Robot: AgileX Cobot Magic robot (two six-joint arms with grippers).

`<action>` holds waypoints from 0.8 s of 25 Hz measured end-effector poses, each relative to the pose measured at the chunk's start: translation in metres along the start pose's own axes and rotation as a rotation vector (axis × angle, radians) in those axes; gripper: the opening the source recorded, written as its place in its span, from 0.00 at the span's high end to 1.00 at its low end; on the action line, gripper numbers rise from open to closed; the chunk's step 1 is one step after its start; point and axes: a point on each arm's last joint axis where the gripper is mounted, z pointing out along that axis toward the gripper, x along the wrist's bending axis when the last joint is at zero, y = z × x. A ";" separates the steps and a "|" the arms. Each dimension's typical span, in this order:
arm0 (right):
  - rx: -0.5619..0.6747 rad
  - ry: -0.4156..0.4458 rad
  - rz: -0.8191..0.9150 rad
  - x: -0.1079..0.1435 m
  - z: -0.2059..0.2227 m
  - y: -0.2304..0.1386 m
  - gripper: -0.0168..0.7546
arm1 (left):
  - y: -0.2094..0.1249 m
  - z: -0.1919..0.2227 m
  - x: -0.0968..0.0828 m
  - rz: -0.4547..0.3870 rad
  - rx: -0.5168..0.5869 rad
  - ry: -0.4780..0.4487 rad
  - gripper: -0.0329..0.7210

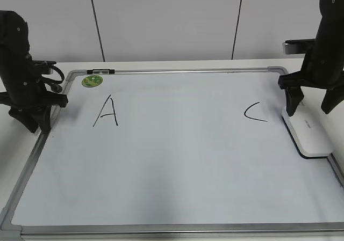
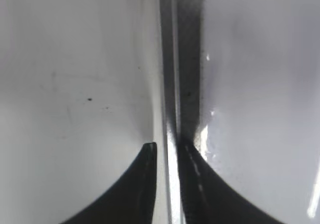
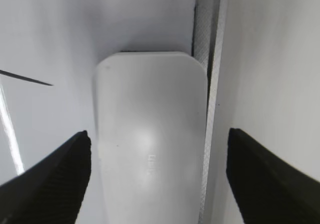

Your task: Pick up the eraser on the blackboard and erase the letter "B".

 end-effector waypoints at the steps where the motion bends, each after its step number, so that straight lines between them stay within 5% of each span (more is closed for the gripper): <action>1: -0.001 -0.005 0.000 0.000 -0.001 0.000 0.17 | 0.000 0.000 0.001 0.004 -0.001 0.007 0.61; 7: -0.007 -0.011 0.000 -0.001 -0.004 0.000 0.17 | 0.000 -0.007 0.003 0.006 0.001 0.028 0.35; 20: -0.106 -0.010 0.026 -0.003 -0.048 -0.010 0.22 | 0.002 -0.049 0.001 -0.005 -0.007 0.014 0.32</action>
